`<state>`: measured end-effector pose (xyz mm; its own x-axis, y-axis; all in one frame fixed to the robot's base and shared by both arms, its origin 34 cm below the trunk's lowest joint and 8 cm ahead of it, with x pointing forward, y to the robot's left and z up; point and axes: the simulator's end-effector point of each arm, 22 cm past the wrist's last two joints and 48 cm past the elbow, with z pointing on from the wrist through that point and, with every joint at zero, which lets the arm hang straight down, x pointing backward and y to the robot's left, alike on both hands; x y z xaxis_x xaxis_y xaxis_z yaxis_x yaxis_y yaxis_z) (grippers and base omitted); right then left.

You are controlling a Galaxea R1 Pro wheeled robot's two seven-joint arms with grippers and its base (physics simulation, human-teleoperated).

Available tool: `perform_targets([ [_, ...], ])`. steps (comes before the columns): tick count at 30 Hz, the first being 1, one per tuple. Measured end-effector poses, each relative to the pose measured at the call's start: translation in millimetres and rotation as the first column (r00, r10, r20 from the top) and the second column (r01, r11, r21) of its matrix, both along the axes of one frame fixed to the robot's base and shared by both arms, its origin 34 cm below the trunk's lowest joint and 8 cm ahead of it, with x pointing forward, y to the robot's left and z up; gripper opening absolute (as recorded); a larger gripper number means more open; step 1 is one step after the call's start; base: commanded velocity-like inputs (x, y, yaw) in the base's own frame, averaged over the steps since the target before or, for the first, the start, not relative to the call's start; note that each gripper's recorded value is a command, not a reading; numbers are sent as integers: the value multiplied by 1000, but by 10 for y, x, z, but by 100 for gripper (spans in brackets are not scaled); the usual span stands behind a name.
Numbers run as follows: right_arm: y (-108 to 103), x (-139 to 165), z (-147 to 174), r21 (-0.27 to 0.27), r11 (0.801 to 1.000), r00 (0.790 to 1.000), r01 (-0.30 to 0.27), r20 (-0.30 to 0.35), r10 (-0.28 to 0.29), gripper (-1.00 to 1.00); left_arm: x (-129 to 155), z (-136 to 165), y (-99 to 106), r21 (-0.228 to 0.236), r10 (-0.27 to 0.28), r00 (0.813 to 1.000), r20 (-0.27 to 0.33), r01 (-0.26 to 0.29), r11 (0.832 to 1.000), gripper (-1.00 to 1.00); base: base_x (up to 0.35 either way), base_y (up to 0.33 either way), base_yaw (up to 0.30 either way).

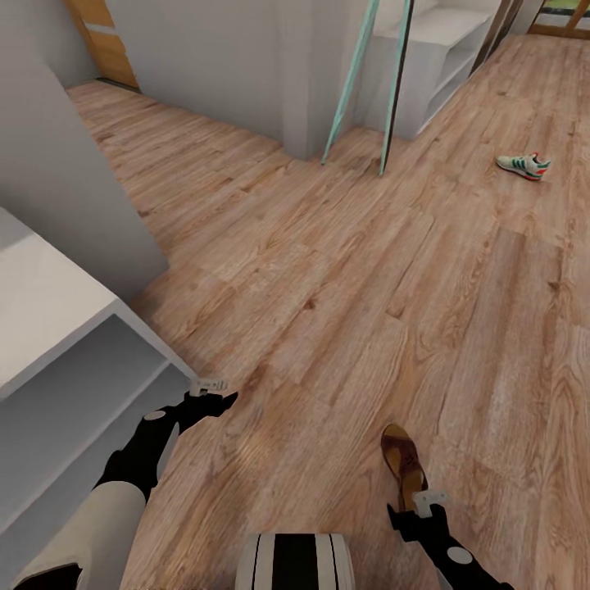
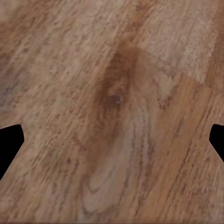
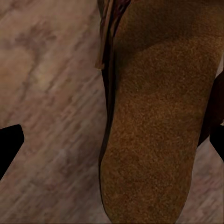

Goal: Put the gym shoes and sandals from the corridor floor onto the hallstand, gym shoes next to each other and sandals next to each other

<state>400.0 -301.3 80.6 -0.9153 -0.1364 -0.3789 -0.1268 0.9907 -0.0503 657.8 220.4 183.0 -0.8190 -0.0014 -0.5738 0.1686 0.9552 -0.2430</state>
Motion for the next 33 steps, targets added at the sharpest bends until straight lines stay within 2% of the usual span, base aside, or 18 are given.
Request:
perform_targets([
  [4,9,40,19,3,1000,1000,-4,24,4,100,-1,-3,6,1,0,1000,0,0,1000,100,0,0,26],
  [13,-4,51,24,1,1000,1000,-1,30,1,100,-20,-13,7,2,-1,1000,-3,1,1000,100,0,0,4],
  [23,-159,58,36,-15,998,997,66,37,-65,100,-23,-15,8,2,-1,1000,-4,1,1000,100,0,0,0],
  [33,-199,55,39,-17,996,996,85,38,-84,100,-26,-17,8,2,-1,1000,-4,1,1000,100,0,0,0],
])
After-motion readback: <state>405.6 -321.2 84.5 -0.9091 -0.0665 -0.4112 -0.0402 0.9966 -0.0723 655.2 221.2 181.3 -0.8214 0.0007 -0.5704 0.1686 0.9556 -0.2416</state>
